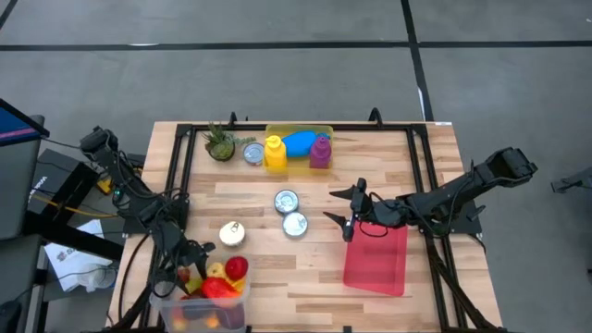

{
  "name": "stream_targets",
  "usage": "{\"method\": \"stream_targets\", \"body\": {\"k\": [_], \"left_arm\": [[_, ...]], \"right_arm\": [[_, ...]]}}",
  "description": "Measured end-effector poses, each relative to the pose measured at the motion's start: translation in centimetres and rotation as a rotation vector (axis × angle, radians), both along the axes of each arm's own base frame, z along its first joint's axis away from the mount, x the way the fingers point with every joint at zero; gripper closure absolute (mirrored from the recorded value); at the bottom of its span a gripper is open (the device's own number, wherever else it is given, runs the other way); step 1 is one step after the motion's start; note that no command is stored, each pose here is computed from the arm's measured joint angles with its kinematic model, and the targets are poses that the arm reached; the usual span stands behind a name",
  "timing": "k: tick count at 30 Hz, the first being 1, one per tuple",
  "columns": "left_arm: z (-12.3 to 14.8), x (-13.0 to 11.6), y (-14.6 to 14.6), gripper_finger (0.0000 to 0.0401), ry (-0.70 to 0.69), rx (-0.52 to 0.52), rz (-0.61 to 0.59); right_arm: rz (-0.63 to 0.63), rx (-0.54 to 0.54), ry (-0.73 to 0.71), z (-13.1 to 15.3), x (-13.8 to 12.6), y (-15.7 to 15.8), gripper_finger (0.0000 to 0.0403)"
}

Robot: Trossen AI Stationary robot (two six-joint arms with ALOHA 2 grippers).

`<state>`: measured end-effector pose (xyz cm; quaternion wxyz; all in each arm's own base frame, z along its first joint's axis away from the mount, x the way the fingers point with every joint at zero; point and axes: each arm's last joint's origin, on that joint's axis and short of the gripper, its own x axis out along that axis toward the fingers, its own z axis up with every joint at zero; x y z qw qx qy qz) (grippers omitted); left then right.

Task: Pick & Place Food Item
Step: Adjust the white bin on the table

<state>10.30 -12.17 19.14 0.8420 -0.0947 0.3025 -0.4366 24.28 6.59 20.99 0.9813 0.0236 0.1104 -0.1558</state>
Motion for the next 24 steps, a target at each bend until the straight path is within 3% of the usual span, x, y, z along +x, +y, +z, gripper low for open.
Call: {"method": "stream_targets", "body": {"k": [11,16,24], "left_arm": [[0.5,-0.6,-0.6,0.0198,-0.059,0.036,0.020],[1.5,-0.7,-1.0,0.0211,-0.116,0.059,0.023],[4.0,-1.4,-2.0,0.0234,-0.206,0.091,0.016]], "right_arm": [[0.038,-0.047,-0.010,1.2,0.7,1.0,0.0111],[0.091,-0.130,0.027,2.4,3.0,2.9,0.0111],[0.058,-0.166,0.250,2.6,7.8,3.7,0.0111]]}}
